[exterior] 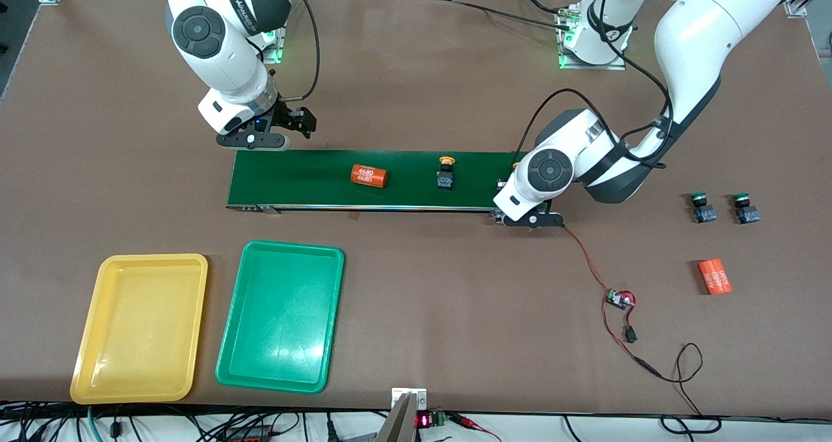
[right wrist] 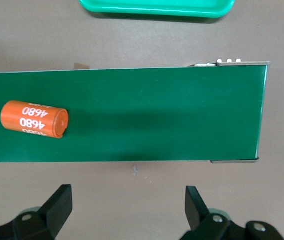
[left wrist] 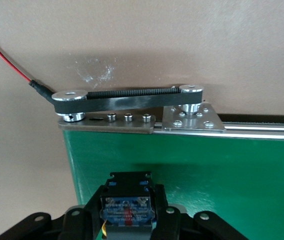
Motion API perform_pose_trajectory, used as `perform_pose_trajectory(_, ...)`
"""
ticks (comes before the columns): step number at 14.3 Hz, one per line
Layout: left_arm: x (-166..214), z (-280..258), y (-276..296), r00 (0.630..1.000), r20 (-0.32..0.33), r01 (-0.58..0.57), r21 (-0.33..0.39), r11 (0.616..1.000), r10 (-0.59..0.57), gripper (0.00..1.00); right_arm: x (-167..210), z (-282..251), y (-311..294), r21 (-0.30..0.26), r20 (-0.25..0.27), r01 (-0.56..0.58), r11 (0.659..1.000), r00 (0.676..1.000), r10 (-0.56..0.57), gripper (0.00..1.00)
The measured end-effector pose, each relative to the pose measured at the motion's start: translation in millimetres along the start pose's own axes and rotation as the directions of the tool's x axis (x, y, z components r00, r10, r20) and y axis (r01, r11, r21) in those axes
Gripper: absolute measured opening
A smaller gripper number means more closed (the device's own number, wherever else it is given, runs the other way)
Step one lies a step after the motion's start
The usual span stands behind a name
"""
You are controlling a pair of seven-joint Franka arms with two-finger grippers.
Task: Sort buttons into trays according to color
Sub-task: 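Place the button on the belt with the left gripper while the right gripper approaches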
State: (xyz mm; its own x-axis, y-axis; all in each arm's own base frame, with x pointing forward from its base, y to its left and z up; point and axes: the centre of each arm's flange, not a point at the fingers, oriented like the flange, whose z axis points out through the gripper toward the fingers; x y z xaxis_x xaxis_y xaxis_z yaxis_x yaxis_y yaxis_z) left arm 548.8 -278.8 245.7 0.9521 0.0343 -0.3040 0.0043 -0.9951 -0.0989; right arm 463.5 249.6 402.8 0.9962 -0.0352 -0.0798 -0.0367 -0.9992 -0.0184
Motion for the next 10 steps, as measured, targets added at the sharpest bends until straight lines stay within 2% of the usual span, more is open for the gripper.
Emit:
perform_pose_trajectory(1, 1, 3, 0, 1.000, 0.004, 0.002, 0.003, 1.000, -0.002, 0.42, 2, 1, -1, 0.002, 0.002, 0.000, 1.000, 1.000, 0.000, 1.00)
perform_pose_trajectory(2, 1, 5, -1, 1.000, 0.006, 0.004, 0.005, 1.000, -0.004, 0.47, 4, 2, -1, 0.004, 0.004, -0.001, 1.000, 1.000, 0.001, 1.00)
perform_pose_trajectory(7, 12, -20, -12, 0.998, -0.039, 0.056, -0.011, 0.998, -0.056, 0.95, 4, 2, 0, 0.004, 0.005, -0.002, 1.000, 1.000, 0.002, 1.00)
perform_pose_trajectory(8, 16, -33, -23, 0.995, -0.061, 0.077, -0.017, 0.997, -0.077, 1.00, 4, 2, -1, 0.004, 0.005, -0.001, 1.000, 1.000, 0.001, 1.00)
perform_pose_trajectory(10, 25, -66, -49, 0.986, -0.107, 0.127, -0.023, 0.992, -0.129, 1.00, 4, 3, -1, 0.004, 0.007, 0.000, 1.000, 1.000, 0.000, 1.00)
